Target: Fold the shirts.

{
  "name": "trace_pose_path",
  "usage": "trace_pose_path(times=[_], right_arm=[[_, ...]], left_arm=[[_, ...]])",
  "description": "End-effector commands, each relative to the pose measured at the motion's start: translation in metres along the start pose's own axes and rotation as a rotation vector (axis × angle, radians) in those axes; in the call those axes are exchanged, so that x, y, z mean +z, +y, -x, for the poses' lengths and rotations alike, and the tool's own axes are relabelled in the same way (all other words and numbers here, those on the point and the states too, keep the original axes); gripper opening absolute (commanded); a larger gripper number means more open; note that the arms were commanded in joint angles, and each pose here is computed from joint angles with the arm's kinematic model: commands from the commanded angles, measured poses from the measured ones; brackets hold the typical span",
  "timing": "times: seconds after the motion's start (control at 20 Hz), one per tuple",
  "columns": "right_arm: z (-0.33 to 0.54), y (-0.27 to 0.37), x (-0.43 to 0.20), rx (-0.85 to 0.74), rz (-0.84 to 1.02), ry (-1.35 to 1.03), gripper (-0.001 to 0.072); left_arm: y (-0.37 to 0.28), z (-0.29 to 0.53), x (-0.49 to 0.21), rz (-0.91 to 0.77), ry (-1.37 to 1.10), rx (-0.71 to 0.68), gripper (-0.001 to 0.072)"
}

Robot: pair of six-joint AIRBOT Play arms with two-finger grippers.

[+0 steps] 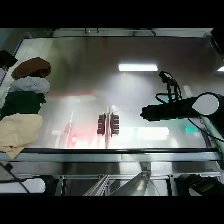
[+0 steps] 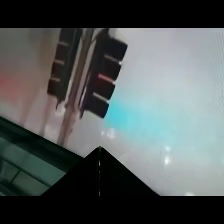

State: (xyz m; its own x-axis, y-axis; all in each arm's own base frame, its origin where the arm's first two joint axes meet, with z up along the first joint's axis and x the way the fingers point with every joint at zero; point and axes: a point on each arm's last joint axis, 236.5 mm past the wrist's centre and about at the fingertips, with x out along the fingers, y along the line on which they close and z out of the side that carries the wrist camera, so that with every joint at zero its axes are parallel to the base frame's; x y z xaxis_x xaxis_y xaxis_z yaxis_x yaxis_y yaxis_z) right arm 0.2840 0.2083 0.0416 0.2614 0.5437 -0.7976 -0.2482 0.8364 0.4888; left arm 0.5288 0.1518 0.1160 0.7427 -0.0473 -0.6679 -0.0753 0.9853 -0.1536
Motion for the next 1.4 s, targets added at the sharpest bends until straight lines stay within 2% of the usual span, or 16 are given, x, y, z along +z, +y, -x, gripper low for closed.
trace_pose_path(times=[0.0, 0.2, 0.5, 0.55, 0.6, 0.65, 0.75, 0.85, 0.95, 1.05, 1.2, 1.35], right_arm=[[0.000, 0.000, 0.000, 0.000, 0.000, 0.001, 0.0026], [0.000, 0.000, 0.000, 0.000, 0.000, 0.002, 0.0026], [0.000, 0.000, 0.000, 0.000, 0.000, 0.002, 0.0026], [0.000, 0.000, 0.000, 0.001, 0.000, 0.002, 0.0026], [0.000, 0.000, 0.000, 0.000, 0.000, 0.002, 0.0026], [0.000, 0.000, 0.000, 0.000, 0.000, 0.002, 0.0026], [0.000, 0.000, 0.000, 0.000, 0.000, 0.002, 0.0026], [0.000, 0.000, 0.000, 0.000, 0.000, 0.001, 0.0026], [0.000, 0.000, 0.000, 0.000, 0.000, 0.002, 0.0026], [0.000, 0.000, 0.000, 0.000, 0.000, 0.002, 0.0026], [0.000, 0.000, 0.000, 0.000, 0.000, 0.001, 0.0026], [0.000, 0.000, 0.000, 0.000, 0.000, 0.002, 0.0026]], left_arm=[[0.037, -0.101, -0.013, -0.039, 0.044, 0.021, 0.0720], [0.030, -0.188, -0.036, -0.114, 0.057, 0.007, 0.0720], [0.023, -0.239, -0.057, -0.347, 0.043, 0.134, 0.0713], [0.021, -0.240, -0.059, -0.367, 0.054, 0.136, 0.0590], [0.020, -0.239, -0.060, -0.372, 0.066, 0.134, 0.0335], [0.016, -0.236, -0.063, -0.371, 0.099, 0.117, 0.0017], [-0.006, -0.222, -0.048, -0.342, 0.103, 0.064, 0.0019], [-0.058, -0.190, -0.007, -0.280, 0.013, -0.042, 0.0019], [-0.144, -0.133, 0.033, -0.288, -0.076, -0.252, 0.0019], [-0.241, -0.055, 0.041, -0.330, -0.100, -0.518, 0.0019], [-0.331, 0.035, -0.026, -0.394, 0.115, -0.811, 0.0018], [-0.360, 0.072, -0.110, -0.363, 0.401, -0.915, 0.0017]])
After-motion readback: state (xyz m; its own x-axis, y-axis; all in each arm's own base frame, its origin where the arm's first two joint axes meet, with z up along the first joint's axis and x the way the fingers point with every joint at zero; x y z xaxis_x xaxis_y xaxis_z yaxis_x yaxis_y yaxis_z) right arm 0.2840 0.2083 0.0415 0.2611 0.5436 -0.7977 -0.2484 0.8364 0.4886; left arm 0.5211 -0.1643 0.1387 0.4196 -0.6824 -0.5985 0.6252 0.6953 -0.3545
